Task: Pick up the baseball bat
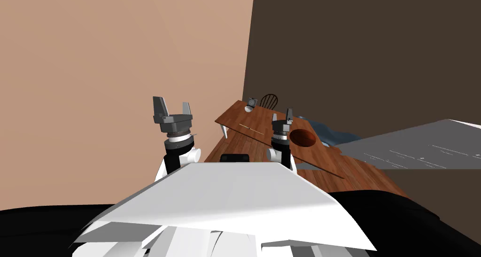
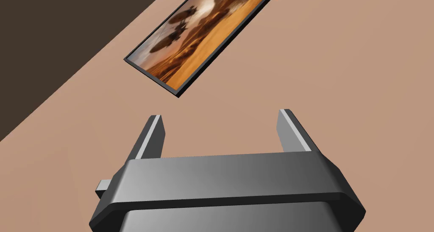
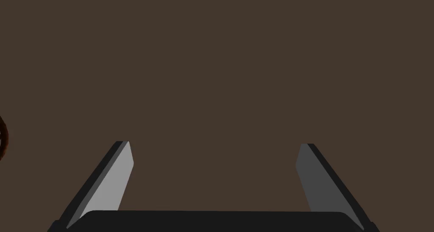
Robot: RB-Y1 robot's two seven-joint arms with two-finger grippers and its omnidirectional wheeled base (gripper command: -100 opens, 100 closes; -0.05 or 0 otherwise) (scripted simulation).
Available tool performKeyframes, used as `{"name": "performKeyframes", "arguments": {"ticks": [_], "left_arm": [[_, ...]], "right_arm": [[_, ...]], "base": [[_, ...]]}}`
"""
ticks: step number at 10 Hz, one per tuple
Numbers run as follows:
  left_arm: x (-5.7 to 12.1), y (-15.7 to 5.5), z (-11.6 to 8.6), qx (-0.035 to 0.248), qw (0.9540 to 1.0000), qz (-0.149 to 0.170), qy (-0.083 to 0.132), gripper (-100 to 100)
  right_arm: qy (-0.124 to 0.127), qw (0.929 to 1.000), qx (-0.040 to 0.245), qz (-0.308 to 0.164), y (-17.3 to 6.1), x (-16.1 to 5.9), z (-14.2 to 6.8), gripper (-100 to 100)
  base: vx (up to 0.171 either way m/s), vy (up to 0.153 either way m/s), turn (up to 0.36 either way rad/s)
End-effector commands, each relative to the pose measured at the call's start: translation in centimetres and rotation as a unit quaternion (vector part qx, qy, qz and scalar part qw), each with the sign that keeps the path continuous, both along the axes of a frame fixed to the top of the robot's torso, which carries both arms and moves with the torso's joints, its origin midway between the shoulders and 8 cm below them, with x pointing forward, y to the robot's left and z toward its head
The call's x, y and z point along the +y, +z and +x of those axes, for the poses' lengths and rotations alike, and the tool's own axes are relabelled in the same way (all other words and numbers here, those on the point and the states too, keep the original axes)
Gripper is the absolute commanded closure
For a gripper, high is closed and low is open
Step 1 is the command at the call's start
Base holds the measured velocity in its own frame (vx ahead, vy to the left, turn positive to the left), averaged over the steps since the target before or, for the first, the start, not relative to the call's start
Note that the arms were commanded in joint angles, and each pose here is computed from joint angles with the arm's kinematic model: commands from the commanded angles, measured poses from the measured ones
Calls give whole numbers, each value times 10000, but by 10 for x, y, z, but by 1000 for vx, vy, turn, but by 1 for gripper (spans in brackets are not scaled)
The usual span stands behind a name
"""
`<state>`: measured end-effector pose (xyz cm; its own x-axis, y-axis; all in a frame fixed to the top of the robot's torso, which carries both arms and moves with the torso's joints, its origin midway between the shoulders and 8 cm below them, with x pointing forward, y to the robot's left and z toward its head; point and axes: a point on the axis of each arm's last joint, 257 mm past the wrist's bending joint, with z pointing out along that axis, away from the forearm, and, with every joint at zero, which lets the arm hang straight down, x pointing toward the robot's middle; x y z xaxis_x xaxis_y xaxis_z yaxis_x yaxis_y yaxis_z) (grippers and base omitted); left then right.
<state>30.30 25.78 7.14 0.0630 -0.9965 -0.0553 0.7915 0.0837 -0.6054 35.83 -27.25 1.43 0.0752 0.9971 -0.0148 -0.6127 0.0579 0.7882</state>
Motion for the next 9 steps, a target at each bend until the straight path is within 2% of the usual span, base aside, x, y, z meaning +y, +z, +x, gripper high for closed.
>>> {"name": "performKeyframes", "arguments": {"ticks": [1, 4, 7, 8, 9], "left_arm": [[0, 0, 0, 0, 10000, 0, 0, 0], [0, 0, 0, 0, 10000, 0, 0, 0], [0, 0, 0, 0, 10000, 0, 0, 0], [0, 0, 0, 0, 10000, 0, 0, 0], [0, 0, 0, 0, 10000, 0, 0, 0]], "right_arm": [[17, 9995, 186, -253, -12, 2, 4, -100], [10, 9953, 589, -762, -40, 2, 11, -100], [-29, 9836, 1123, -1411, -79, -3, 17, -100], [-14, 9831, 1126, -1444, -80, -3, 17, -100], [-21, 9766, 1323, -1695, -95, -5, 18, -100]], "base": [[12, 12, 158], [28, 19, 167], [43, 23, 228], [31, 6, 53], [25, 13, 166]]}}
